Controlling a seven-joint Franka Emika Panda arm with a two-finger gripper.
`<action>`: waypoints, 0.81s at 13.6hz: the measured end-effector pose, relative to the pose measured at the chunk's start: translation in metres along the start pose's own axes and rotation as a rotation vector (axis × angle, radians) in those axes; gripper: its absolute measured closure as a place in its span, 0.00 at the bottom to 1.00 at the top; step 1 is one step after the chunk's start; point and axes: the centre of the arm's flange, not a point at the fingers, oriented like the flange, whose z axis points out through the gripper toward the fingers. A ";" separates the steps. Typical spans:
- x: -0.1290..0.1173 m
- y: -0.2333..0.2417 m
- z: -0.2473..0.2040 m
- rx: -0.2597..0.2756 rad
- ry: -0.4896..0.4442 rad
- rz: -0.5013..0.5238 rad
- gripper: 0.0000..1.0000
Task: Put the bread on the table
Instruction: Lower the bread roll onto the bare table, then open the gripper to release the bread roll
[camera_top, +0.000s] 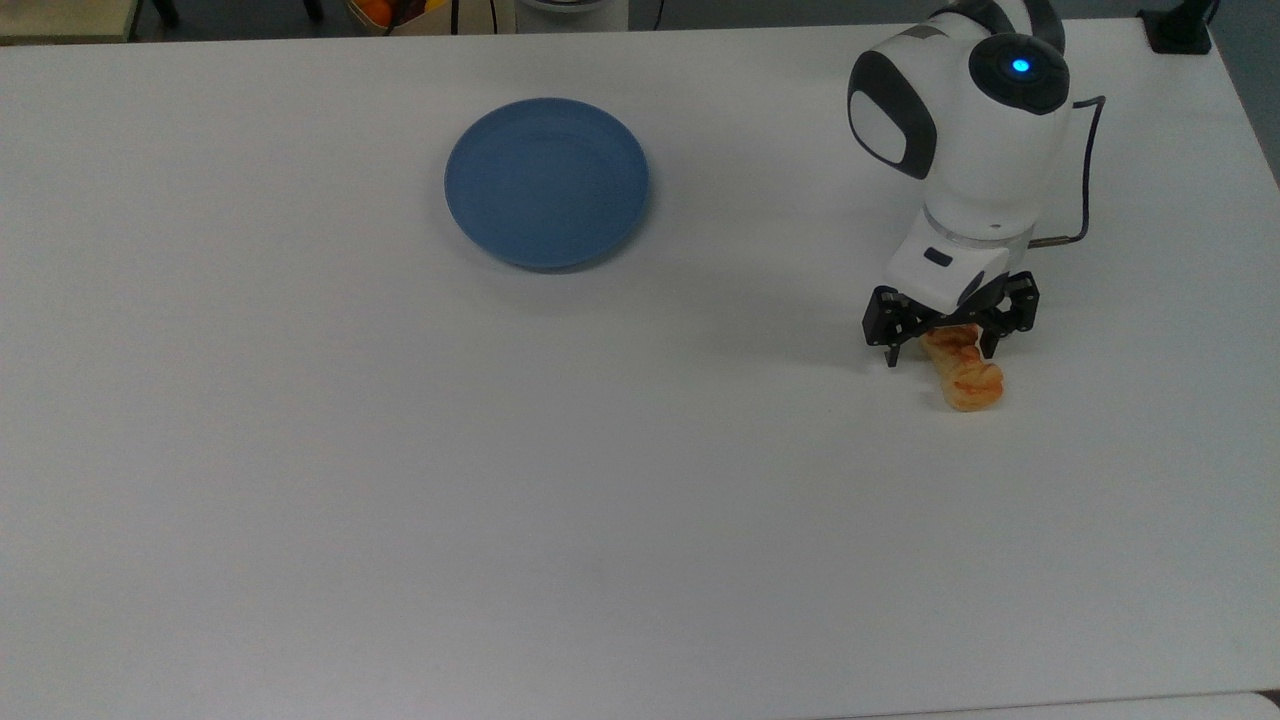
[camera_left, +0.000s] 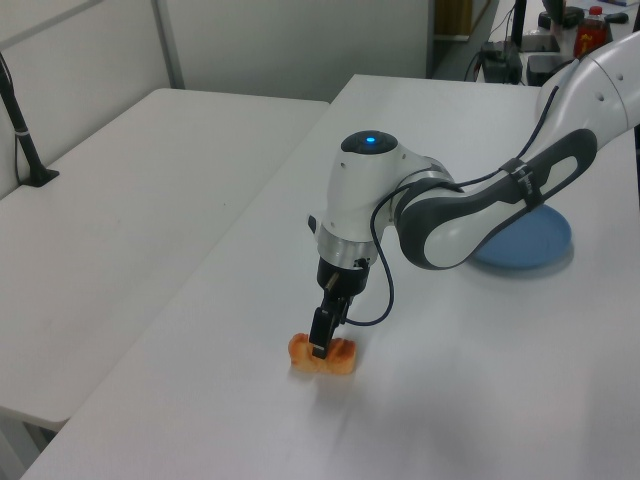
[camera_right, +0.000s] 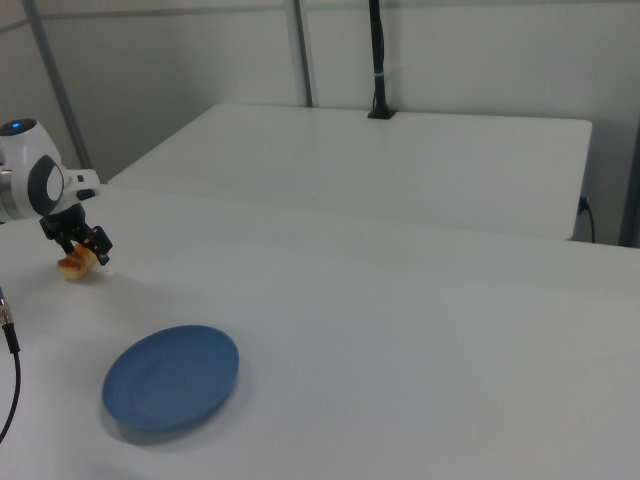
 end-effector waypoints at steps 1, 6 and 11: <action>0.000 0.000 0.000 -0.004 0.002 -0.004 0.00; 0.004 0.003 -0.010 -0.004 0.018 0.006 0.00; 0.007 0.027 -0.111 0.017 0.093 0.050 0.00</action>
